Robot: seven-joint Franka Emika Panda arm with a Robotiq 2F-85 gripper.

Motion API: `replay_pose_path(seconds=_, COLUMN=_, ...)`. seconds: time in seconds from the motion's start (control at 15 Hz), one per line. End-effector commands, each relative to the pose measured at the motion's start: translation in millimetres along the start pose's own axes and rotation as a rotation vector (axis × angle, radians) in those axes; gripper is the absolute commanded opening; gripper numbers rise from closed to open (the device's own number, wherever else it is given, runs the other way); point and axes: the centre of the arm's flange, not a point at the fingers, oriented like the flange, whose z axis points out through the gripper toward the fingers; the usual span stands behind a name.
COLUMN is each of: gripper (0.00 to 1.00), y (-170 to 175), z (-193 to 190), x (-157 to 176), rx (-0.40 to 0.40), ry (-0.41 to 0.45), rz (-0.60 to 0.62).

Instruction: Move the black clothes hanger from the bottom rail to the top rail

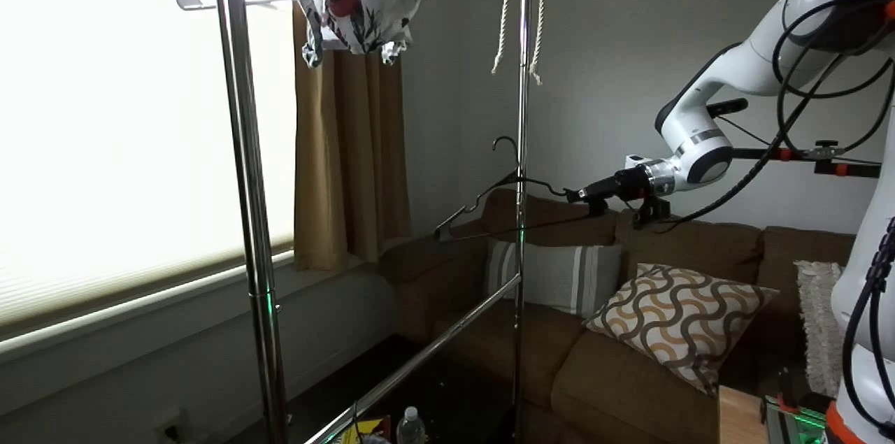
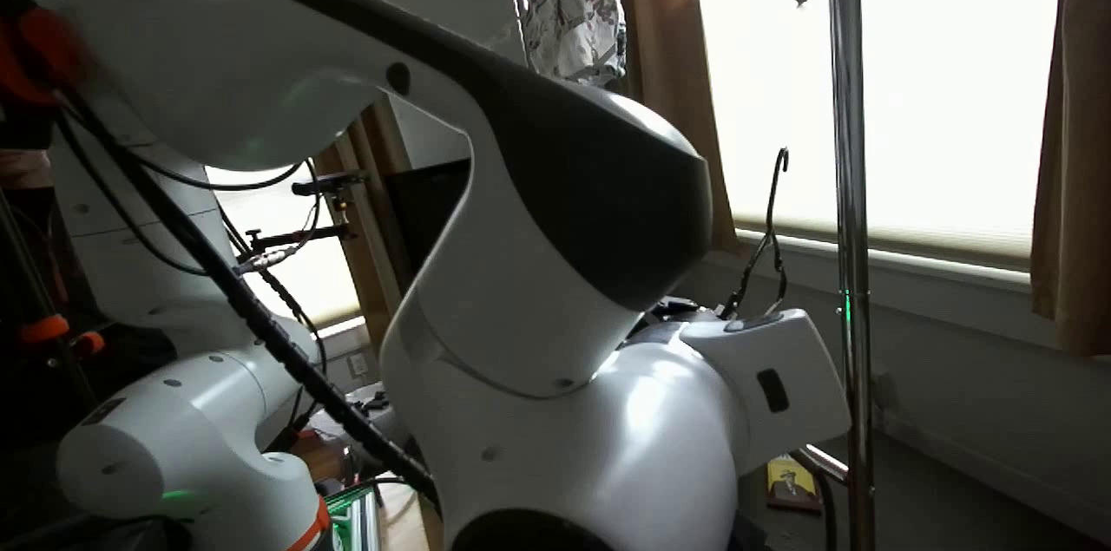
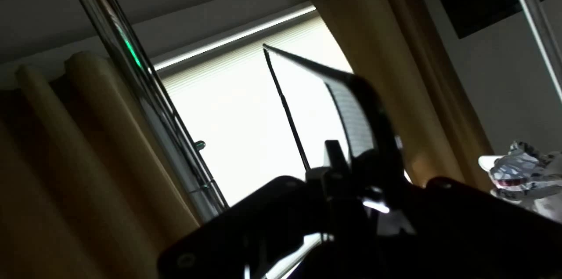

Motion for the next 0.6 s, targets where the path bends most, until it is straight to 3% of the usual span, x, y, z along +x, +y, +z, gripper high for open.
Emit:
replay_pose_path(seconds=0.0, gripper=0.02, y=-14, z=41, x=-22, rx=-0.103, ry=0.094, rz=0.013)
replay_pose_path(seconds=0.2, gripper=0.02, y=-15, z=60, x=-25, rx=-0.166, ry=0.166, rz=0.017)
replay_pose_path(seconds=0.53, gripper=0.02, y=-15, z=21, x=25, rx=-0.215, ry=0.334, rz=0.007)
